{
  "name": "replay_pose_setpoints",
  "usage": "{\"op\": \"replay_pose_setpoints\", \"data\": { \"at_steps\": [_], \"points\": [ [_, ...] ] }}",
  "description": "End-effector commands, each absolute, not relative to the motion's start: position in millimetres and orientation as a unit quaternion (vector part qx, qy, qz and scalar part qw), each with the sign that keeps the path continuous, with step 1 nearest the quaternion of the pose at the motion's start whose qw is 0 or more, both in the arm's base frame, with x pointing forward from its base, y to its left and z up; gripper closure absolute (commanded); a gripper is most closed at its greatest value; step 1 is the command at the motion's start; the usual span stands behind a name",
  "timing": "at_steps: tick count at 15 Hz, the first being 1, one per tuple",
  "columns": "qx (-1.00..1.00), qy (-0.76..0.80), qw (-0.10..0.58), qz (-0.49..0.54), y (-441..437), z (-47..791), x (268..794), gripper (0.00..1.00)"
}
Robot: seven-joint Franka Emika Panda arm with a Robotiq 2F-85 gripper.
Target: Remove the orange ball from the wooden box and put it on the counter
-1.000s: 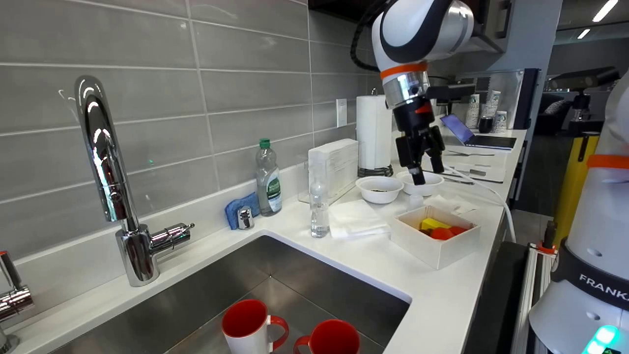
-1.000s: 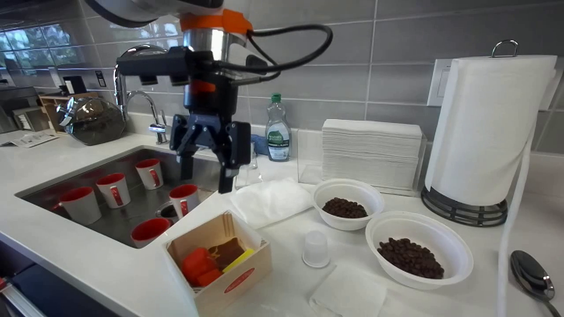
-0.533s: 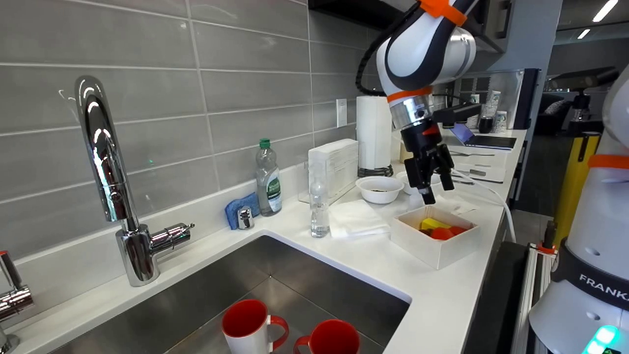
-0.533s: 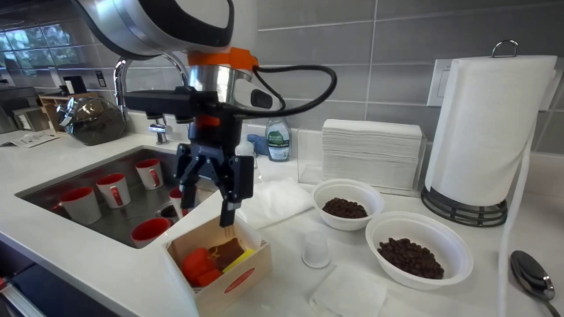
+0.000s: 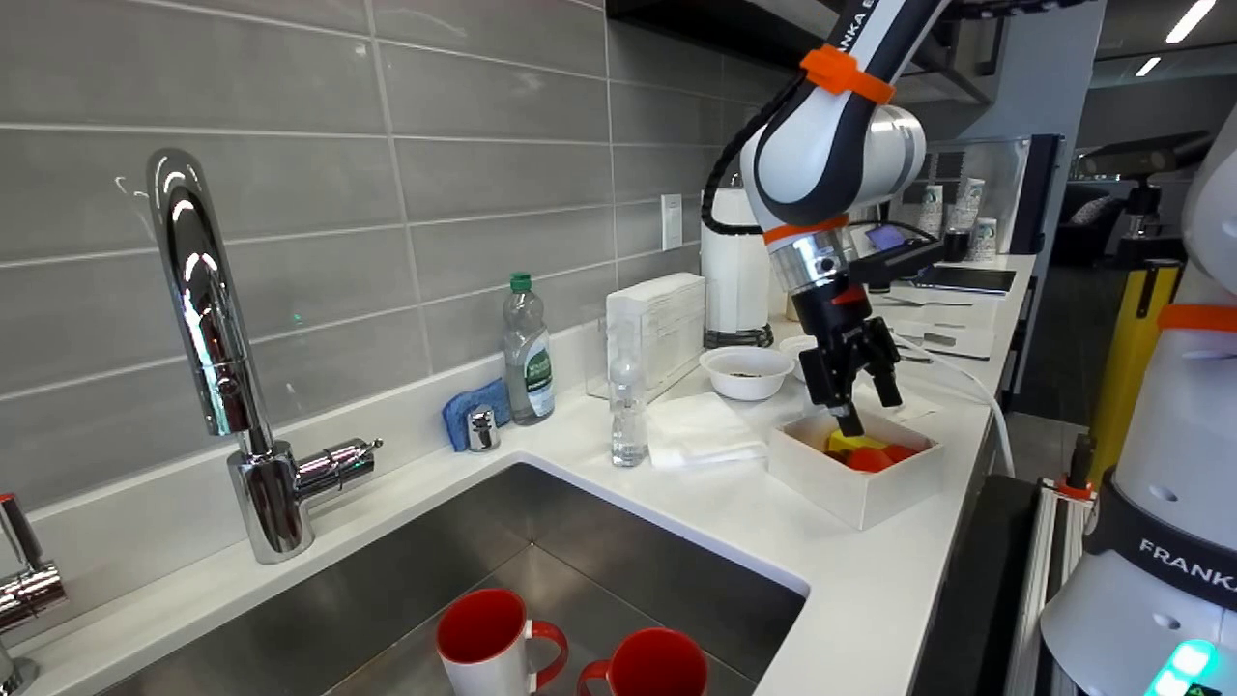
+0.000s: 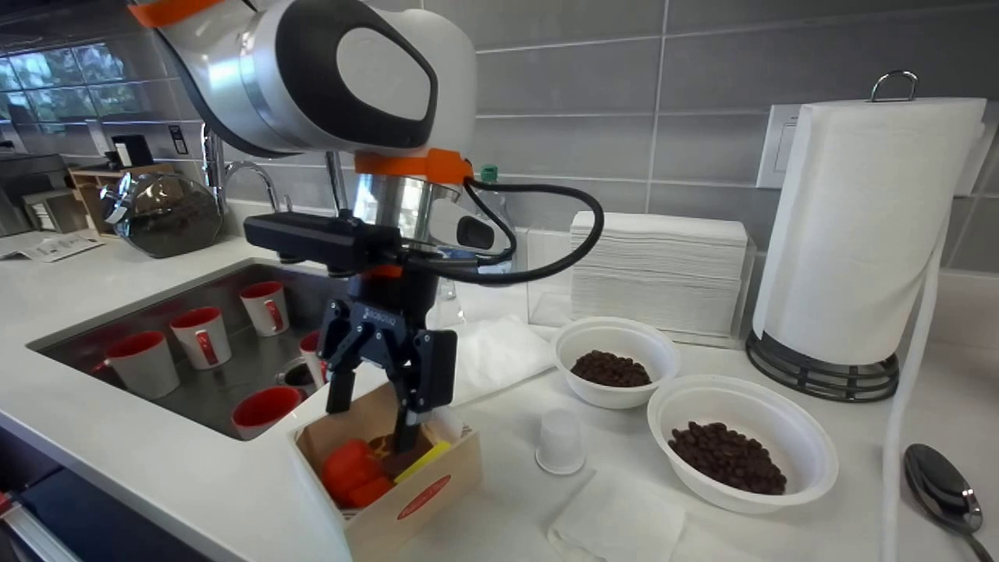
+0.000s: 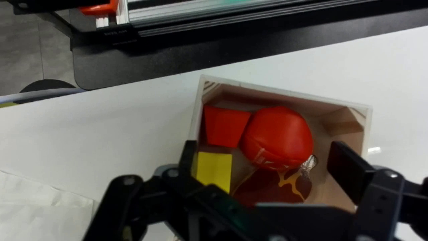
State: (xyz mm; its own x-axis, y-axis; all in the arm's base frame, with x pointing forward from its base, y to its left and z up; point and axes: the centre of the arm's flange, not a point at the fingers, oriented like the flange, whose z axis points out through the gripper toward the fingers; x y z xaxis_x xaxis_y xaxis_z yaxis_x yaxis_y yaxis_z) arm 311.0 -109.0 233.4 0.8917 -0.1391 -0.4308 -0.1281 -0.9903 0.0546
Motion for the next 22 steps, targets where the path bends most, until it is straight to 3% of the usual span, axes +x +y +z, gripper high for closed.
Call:
{"op": "replay_pose_setpoints", "data": {
  "at_steps": [1, 10, 11, 12, 15, 20, 21, 22],
  "points": [
    [0.969, -0.075, 0.022, -0.235, -102, 214, 288, 0.0],
    [0.964, -0.088, 0.032, -0.249, -94, 190, 285, 0.0],
    [0.964, -0.087, 0.033, -0.249, -93, 189, 285, 0.09],
    [0.965, -0.085, 0.034, -0.247, -91, 188, 286, 0.25],
    [0.966, -0.081, 0.035, -0.245, -89, 189, 290, 0.54],
    [0.968, -0.077, 0.039, -0.237, -87, 192, 298, 0.94],
    [0.968, -0.076, 0.039, -0.237, -87, 192, 298, 0.99],
    [0.968, -0.076, 0.039, -0.237, -86, 192, 298, 0.98]
  ]
}}
